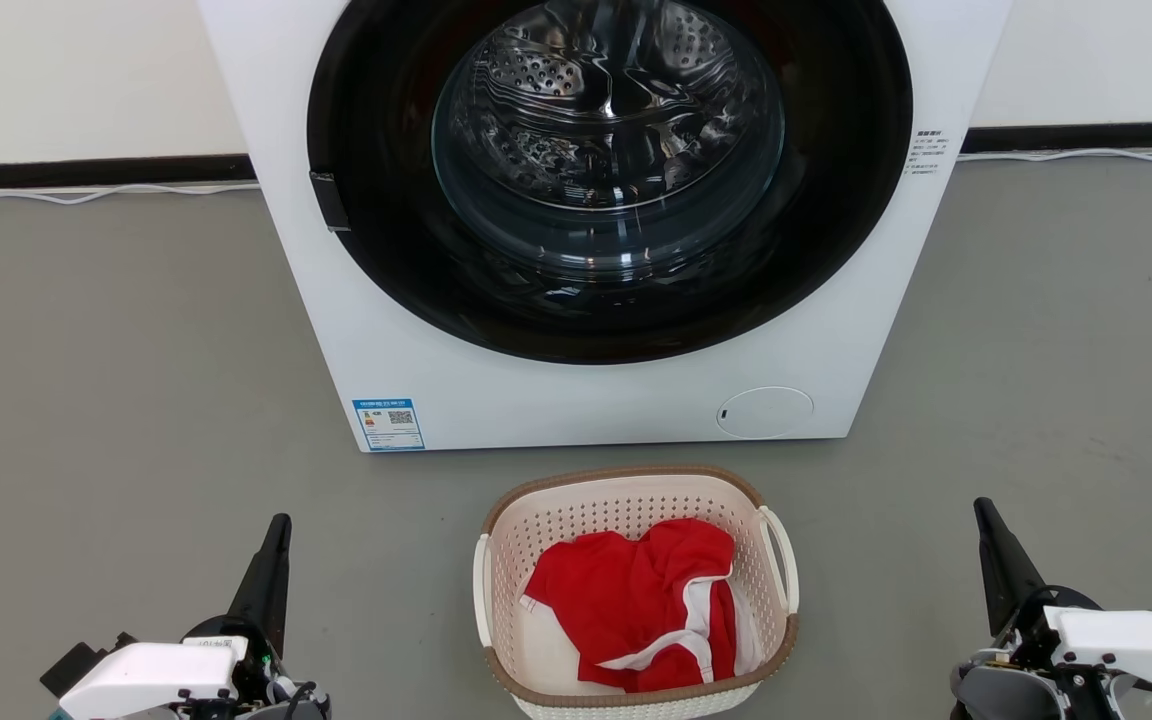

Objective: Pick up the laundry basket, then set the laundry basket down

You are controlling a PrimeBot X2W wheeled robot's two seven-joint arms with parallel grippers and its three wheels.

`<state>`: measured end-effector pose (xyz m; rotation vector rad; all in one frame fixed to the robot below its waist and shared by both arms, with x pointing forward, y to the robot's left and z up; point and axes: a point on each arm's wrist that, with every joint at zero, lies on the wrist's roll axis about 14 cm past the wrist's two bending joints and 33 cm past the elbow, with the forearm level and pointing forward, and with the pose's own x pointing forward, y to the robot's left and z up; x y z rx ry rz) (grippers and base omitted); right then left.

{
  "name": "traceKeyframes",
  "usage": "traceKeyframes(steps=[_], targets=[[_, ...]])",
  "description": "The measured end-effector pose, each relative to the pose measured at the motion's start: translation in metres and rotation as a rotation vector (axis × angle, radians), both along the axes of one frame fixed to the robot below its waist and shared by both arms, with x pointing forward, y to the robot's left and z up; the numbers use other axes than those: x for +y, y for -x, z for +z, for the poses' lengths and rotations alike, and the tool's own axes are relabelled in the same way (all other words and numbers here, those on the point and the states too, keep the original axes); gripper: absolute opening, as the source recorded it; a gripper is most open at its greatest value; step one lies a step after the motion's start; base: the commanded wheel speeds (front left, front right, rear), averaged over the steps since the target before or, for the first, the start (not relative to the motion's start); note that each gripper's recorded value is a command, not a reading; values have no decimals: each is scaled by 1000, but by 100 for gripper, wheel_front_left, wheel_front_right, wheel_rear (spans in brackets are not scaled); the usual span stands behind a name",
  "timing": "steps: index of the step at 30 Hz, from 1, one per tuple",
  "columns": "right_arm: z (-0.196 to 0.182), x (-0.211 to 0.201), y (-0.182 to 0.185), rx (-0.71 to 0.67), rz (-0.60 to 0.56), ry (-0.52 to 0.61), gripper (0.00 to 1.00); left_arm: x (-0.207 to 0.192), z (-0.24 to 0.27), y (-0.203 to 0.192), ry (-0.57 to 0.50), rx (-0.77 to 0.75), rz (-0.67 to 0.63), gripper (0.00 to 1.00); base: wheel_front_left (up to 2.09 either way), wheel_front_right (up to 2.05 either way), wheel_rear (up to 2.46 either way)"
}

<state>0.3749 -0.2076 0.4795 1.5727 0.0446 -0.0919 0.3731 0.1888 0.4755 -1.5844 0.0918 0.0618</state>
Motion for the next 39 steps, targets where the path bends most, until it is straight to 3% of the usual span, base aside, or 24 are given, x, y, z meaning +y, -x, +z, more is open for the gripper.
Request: traceKeyframes(steps=[39], targets=[[0,0,0,0,0,0,0,0,0,0,0,0,0,0,0,0,0]])
